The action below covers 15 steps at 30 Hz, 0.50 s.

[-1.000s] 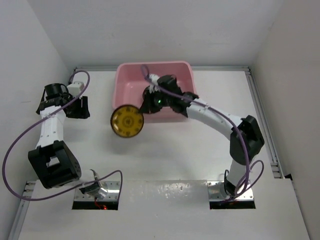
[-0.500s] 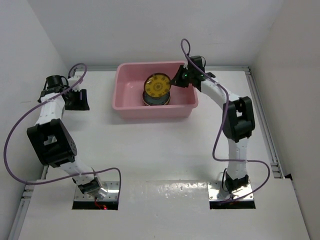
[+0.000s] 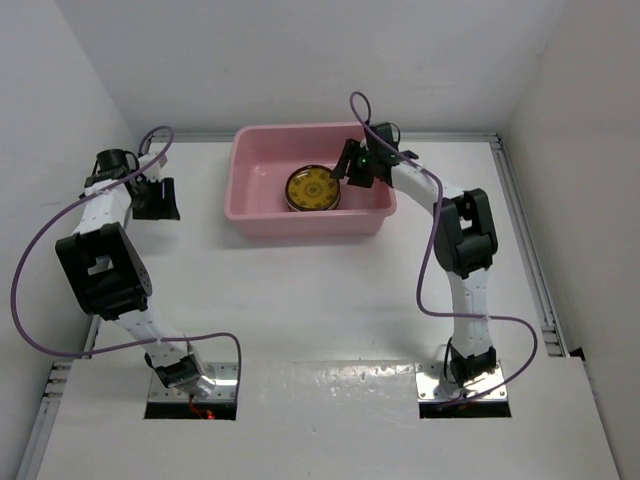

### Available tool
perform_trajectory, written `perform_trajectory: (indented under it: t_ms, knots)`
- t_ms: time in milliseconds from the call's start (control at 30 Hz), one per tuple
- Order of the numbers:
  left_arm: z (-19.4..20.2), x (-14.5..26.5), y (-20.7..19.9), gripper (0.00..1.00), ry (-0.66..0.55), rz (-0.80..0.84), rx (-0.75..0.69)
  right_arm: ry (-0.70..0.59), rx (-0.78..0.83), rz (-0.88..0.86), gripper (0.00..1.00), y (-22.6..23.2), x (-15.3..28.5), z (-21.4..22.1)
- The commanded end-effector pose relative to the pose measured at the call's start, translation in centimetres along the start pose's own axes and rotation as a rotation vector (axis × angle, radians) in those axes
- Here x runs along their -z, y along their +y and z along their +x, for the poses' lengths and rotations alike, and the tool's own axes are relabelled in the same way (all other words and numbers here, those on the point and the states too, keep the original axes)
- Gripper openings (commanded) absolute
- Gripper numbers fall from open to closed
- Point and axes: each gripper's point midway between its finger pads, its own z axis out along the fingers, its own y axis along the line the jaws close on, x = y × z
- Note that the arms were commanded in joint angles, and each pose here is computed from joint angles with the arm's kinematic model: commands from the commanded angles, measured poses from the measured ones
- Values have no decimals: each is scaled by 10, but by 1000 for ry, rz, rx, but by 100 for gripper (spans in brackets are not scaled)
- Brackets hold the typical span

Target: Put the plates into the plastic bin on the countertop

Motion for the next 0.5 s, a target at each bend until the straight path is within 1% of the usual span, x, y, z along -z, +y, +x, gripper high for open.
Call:
perform_trajectory:
  t_ms: [0,100,233,267,333,367,400,433,467]
  knots:
    - [-17,6,5,61,-46,-16,-16,-33,110,-9,58,15,-4,-10]
    - [-17,6,5,61,-46,-16,-16,1,145,18,66,16,-2,-7]
    - [-21,8,5,61,-54,-19,-19,-47,240,-5,77,36,25,-33]
    - [-21,8,5,61,-54,-19,-19,-112,281,-27,83,55,52,-52]
    - [-25,8,2,61,-61,-16,-30,-145,321,-24,94,59,74,-64]
    - [-25,8,2,61,-61,-16,-30,-221,356,-48,100,75,114,-84]
    - [-29,10,1,61,-72,-11,-33,-233,367,-48,100,76,126,-87]
    - [-32,7,-1,61,-71,-5,-40,-260,381,-33,100,70,149,-95]
    - [-33,7,-3,61,-74,4,-41,-275,361,5,100,56,170,-100]
